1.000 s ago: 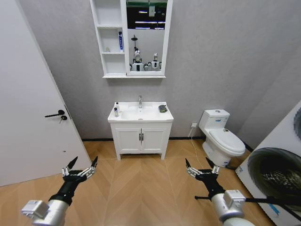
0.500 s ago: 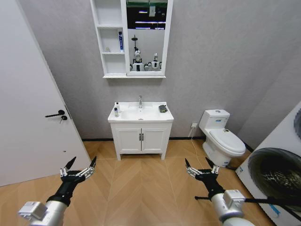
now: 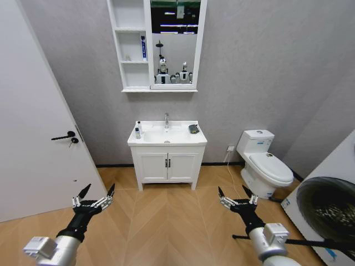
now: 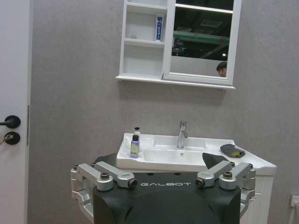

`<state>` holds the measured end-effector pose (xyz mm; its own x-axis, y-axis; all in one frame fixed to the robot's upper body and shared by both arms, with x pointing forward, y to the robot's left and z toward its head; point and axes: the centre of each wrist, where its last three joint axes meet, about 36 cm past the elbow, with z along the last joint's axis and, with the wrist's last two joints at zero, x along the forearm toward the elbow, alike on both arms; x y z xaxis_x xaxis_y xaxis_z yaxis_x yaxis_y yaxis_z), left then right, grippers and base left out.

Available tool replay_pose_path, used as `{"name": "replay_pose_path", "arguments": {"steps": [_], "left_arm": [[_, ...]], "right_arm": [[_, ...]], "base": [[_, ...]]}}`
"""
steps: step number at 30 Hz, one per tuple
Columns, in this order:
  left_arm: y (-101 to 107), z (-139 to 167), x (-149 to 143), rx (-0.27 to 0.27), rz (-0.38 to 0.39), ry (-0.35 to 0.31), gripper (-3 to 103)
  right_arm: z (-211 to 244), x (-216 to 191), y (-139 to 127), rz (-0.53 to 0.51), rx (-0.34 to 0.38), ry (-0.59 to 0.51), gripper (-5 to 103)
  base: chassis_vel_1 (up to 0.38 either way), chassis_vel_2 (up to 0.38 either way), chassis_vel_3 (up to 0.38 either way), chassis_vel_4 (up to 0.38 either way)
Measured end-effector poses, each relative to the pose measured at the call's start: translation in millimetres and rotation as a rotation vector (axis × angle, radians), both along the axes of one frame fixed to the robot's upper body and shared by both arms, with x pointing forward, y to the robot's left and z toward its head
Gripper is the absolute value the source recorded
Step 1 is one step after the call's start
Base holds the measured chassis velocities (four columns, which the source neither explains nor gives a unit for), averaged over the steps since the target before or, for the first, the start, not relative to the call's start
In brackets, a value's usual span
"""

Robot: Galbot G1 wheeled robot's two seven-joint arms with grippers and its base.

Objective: Move facial cleanser and shampoo from washbasin to cabinet, then wipe washbasin with towel.

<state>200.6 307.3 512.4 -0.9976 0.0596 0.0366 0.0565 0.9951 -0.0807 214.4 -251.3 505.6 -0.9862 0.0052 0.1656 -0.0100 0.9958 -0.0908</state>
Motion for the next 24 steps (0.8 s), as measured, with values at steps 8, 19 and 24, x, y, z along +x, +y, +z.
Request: {"name": "replay_pose_path", "arguments": {"steps": [8,19,24], "left_arm": [[2.9,-2.3,-1.3,0.002,0.002,0.001,100],[2.2,-4.3,-2.9,-0.002,0.0,-0.002,100],[2.3,-4.2,-3.1,-0.002,0.002,-0.003,100]], "right_arm": [[-0.8,-1.0,0.8,-0.002,0.003,0.001,100],[-0.6,-0.9,0.6,0.0,0.003,-0.005,100],[-0.5,-0.8,0.4,0.001,0.003,-0.009,100]], "base": [[-0.086,0.064,0.089,-0.042],[-0.072,0.081,0.078,-0.074],[-0.139,0.121,0.12,-0.137]]}}
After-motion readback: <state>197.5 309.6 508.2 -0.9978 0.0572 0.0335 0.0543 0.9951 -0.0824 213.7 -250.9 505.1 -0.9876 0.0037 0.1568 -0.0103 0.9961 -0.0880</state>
